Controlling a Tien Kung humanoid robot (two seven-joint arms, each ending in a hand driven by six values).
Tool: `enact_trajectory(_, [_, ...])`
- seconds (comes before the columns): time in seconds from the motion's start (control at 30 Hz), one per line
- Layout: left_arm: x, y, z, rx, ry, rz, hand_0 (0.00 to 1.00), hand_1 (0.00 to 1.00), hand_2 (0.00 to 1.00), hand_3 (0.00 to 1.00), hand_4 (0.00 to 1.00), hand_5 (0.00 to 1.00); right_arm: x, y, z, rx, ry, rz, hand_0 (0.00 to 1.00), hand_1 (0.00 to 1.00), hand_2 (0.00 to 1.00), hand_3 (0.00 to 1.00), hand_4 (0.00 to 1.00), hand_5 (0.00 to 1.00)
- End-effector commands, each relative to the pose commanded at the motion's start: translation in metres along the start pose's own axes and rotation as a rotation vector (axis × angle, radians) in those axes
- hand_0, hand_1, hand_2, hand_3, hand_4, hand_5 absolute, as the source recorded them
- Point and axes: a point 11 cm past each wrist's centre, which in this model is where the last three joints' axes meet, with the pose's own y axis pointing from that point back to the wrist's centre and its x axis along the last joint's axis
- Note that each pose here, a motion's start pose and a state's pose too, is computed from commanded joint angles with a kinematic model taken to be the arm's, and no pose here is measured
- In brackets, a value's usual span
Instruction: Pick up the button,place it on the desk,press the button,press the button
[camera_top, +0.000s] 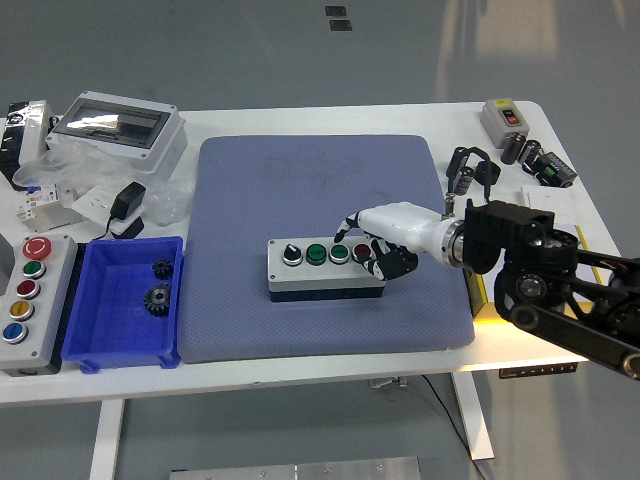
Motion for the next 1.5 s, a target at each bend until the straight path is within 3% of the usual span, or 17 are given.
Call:
enact_trajectory(0.17, [0.0,0.0,-0.001,0.001,0.001,0.001,0.652,0.626,0.62,0.686,0.81,0.236,0.009,0.017,0.021,-0.066,-0.052,-0.024,0.035,0.101,0.171,0.753,0.42,0.002])
enact_trajectory(0.23, [0.0,0.0,-0.001,0.001,0.002,0.0,0.652,0.626,0.62,0.686,0.81,0.236,0.015,0.017,0.031,-0.093,-0.079,0.027,0.035,0.101,0.171,0.753,0.42,0.002])
enact_trajectory(0.5, [-0.004,0.0,-0.001,0.003,0.0,-0.006,0.652,0.625,0.62,0.685,0.808,0.234,0.03,0.004,0.071,-0.107,-0.267,0.38,0.036,0.102,0.172,0.748,0.433,0.002])
enact_trajectory(0.53, [-0.005,0.0,-0.002,0.005,0.0,-0.007,0.653,0.625,0.62,0.683,0.807,0.236,0.029,0.003,0.078,-0.109,-0.294,0.441,0.034,0.135,0.256,0.77,0.414,0.194])
enact_trajectory(0.7, [-0.007,0.0,-0.003,0.009,-0.003,-0.011,0.653,0.625,0.62,0.683,0.807,0.236,0.033,0.001,0.102,-0.15,-0.303,0.665,0.034,0.135,0.256,0.77,0.414,0.194])
enact_trajectory(0.73, [-0.007,0.0,-0.003,0.009,-0.003,-0.012,0.653,0.625,0.62,0.683,0.807,0.232,0.035,0.003,0.107,-0.17,-0.288,0.701,0.262,0.443,0.602,0.87,0.832,0.418])
enact_trajectory(0.9, [-0.007,0.0,-0.003,0.01,-0.004,-0.011,0.653,0.625,0.62,0.683,0.807,0.232,0.032,0.012,0.14,-0.302,-0.165,0.809,0.262,0.443,0.602,0.87,0.832,0.418])
enact_trajectory(0.93, [-0.007,0.0,-0.003,0.01,-0.005,-0.011,0.653,0.624,0.62,0.681,0.805,0.231,0.031,0.014,0.143,-0.316,-0.146,0.819,0.694,0.788,0.833,0.974,0.998,0.766])
enact_trajectory(1.1, [-0.007,0.0,-0.003,0.011,-0.007,-0.012,0.653,0.624,0.62,0.681,0.805,0.231,0.024,0.02,0.152,-0.366,-0.048,0.853,0.694,0.788,0.833,0.974,0.998,0.766])
enact_trajectory(1.13, [-0.007,0.0,-0.003,0.011,-0.008,-0.011,0.653,0.624,0.62,0.682,0.804,0.228,0.022,0.021,0.154,-0.372,-0.039,0.85,0.998,0.998,0.998,0.998,0.998,0.998])
enact_trajectory(1.5, [-0.005,0.0,-0.002,0.01,-0.01,-0.009,0.653,0.625,0.62,0.681,0.804,0.225,0.004,0.021,0.157,-0.382,-0.02,0.81,0.998,0.998,0.998,0.998,0.998,0.998])
